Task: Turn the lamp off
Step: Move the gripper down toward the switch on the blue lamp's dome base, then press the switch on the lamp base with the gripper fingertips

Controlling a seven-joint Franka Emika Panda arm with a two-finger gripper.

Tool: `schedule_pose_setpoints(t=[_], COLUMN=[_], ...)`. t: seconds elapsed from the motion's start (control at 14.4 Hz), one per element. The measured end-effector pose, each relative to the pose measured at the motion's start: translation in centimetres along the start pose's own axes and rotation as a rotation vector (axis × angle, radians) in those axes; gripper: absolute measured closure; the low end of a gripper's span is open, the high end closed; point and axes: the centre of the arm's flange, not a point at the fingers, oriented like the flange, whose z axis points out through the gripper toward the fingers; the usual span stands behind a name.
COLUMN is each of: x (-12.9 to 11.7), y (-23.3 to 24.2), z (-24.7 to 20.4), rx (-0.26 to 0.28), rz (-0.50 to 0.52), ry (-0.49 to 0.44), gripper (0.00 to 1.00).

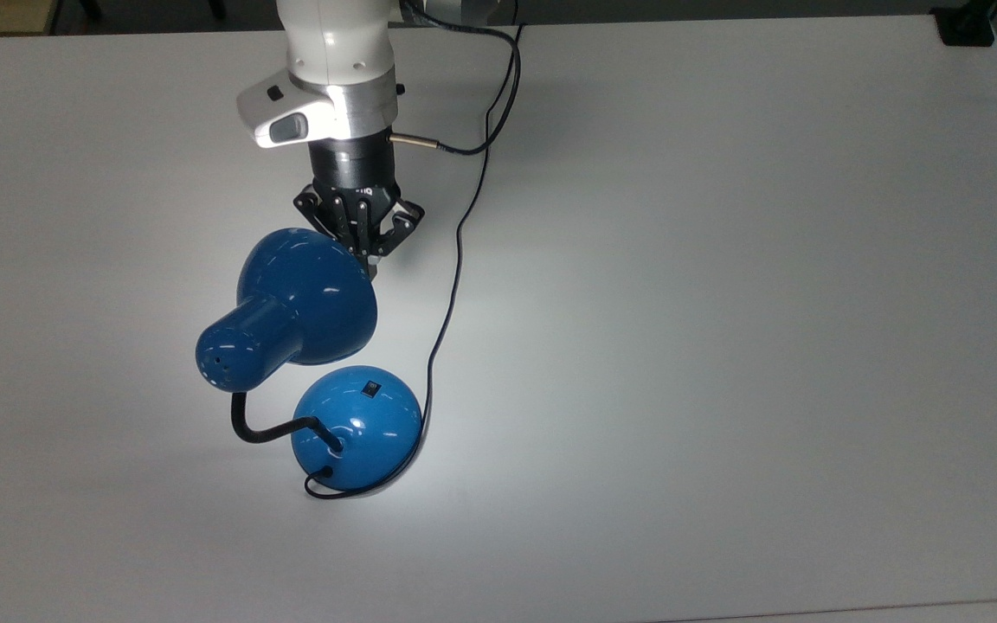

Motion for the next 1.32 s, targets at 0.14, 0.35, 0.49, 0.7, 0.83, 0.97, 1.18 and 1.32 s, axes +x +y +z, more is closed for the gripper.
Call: schedule_pose_setpoints(t=[0.14,0.35,0.49,0.7,0.83,0.97,1.18,1.32], x=[1.1,1.7,1.7,1.7,1.8,1.9,2.2,2.7], y=[-0.1,-0.8,-1.7,-2.9,-3.4,-3.8,-4.5,-4.8], z=[1.7,4.3,6.2,8.1,8.5,8.7,10.0,11.1], rx=[-0.008,-0.040,-0.071,-0.084,-0.083,-0.081,-0.081,-0.088], rz=[0.040,0.062,0.070,0.080,0.090,0.095,0.099,0.091], ry=[-0.001,-0.009,-0.012,-0.017,-0.016,-0.015,-0.014,-0.009], gripper=[0.99,0.99,0.99,0.99,0.99,0.99,0.99,0.99])
